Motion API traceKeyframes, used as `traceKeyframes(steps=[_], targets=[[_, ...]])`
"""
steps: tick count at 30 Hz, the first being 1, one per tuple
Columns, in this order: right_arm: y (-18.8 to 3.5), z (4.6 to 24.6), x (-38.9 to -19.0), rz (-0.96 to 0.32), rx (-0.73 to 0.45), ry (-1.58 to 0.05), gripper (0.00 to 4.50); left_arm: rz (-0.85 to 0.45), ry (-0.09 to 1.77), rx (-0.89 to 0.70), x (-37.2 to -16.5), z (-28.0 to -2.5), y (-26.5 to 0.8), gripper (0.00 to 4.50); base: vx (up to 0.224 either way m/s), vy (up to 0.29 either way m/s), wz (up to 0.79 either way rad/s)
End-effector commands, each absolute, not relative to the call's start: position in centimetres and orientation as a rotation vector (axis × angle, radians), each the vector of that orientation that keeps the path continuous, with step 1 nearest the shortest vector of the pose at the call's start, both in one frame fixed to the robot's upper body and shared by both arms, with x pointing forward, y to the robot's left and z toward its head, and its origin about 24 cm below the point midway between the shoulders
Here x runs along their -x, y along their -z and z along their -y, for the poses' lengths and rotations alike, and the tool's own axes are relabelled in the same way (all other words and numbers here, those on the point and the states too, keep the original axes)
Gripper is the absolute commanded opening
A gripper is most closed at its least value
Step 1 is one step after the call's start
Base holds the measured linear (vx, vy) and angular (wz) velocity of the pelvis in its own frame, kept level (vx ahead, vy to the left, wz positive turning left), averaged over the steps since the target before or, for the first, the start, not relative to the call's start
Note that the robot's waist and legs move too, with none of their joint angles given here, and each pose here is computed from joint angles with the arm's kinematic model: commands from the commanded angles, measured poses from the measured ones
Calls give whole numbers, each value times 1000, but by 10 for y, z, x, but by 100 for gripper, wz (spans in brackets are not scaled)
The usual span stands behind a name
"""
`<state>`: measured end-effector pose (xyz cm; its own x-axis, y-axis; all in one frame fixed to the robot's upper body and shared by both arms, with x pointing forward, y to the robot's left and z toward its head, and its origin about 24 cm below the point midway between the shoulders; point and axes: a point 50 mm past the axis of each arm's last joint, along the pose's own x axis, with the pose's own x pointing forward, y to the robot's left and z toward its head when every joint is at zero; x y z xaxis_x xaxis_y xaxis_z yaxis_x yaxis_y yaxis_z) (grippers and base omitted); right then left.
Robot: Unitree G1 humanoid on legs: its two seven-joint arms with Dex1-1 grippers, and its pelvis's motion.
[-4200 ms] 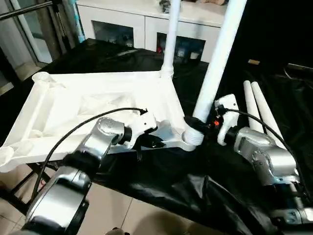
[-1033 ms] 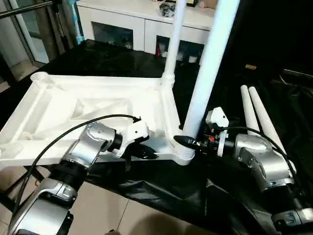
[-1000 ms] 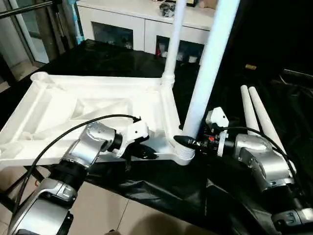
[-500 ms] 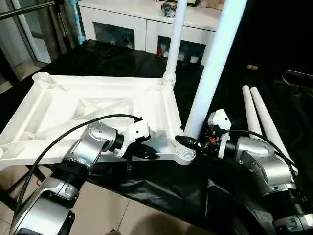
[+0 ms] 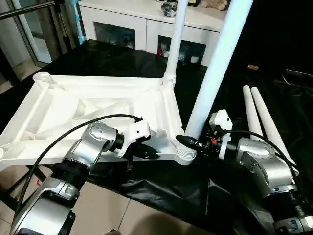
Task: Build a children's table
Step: Rotate leg to tighten
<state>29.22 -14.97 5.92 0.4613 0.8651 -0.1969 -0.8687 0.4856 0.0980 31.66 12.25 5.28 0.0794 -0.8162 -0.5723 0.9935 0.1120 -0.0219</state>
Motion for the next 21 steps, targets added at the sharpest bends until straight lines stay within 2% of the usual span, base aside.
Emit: traceKeyframes(steps=[1, 15, 21], targets=[[-25, 156, -277, -420, 8, -1060, 187, -360, 1370, -424, -331, -116, -80, 0, 0, 0, 0], [-28, 154, -282, -407, 9, -1039, 187, -361, 1372, -419, -331, -117, -81, 0, 0, 0, 0], [-16, 157, -299, -415, 41, -795, 187, -360, 1332, -402, -335, -114, -83, 0, 0, 0, 0]])
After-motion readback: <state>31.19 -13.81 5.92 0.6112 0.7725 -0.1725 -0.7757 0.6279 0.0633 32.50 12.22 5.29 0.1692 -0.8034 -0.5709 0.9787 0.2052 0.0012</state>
